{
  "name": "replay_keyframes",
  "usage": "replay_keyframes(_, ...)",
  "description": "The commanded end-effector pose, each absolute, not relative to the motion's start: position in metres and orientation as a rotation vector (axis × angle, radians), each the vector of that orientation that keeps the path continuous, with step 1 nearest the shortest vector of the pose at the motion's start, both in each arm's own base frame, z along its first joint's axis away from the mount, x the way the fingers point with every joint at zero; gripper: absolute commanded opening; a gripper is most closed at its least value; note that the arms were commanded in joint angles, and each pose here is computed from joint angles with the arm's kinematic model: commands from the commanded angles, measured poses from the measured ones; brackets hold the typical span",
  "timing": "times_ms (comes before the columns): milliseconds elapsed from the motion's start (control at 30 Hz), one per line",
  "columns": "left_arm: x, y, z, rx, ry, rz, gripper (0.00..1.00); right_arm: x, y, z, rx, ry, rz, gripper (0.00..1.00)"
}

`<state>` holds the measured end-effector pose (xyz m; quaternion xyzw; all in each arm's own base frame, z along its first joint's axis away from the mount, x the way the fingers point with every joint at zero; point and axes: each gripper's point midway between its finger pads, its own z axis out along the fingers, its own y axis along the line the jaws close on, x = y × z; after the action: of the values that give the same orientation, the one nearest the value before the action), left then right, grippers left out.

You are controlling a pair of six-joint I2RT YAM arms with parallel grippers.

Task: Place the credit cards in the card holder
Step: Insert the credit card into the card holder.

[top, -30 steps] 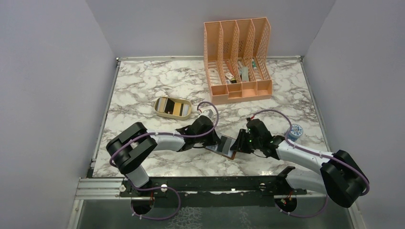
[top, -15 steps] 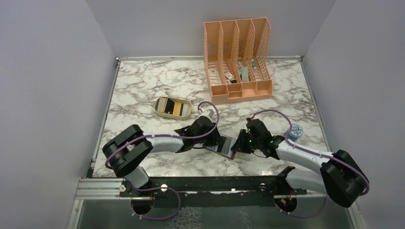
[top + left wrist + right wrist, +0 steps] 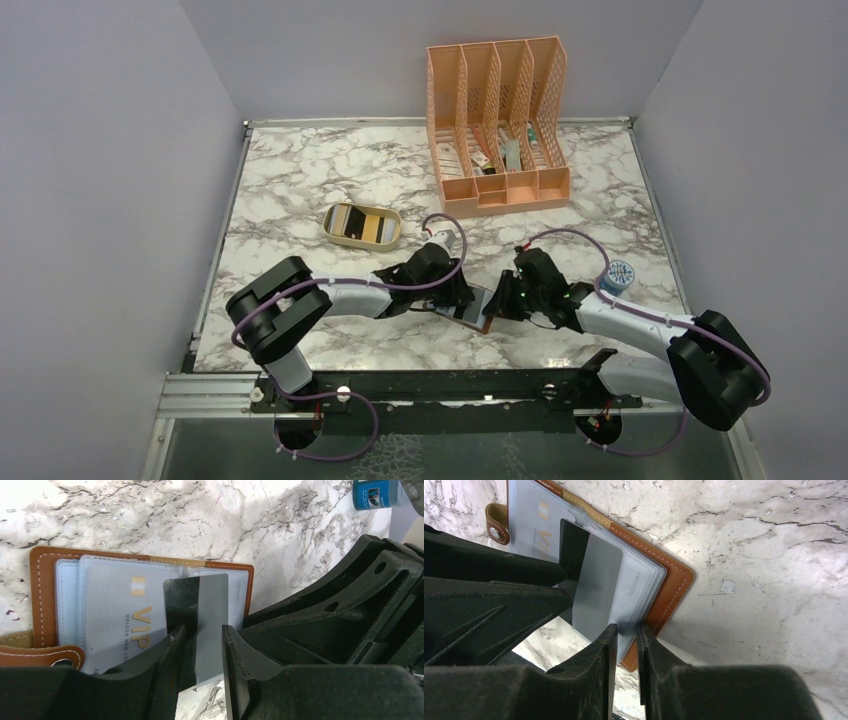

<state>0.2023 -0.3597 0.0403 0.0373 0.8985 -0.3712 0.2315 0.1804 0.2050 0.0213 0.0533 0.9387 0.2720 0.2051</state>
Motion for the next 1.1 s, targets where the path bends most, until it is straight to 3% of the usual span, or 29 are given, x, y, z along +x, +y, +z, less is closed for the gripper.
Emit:
replay_keyframes(0,0.200,-0.372,0.047,0.166,2.450,-1.062,0.34,0.184,0.202,0.018,0.127,2.611,0.712,0.21)
replay_keyframes(267,0.203,-0.373,0.062,0.191,2.400,-1.069,0.34,0.187,0.200,0.021,0.111,2.609,0.682,0.20)
replay_keyframes(600,0.217,-0.354,0.060,0.238,2.414,-0.873,0.50,0.187,0.198,0.037,0.134,2.584,0.689,0.20)
replay_keyframes(1067,0.211,-0.361,0.039,0.277,2.466,-0.898,0.49,0.187,0.191,0.018,0.145,2.607,0.628,0.21)
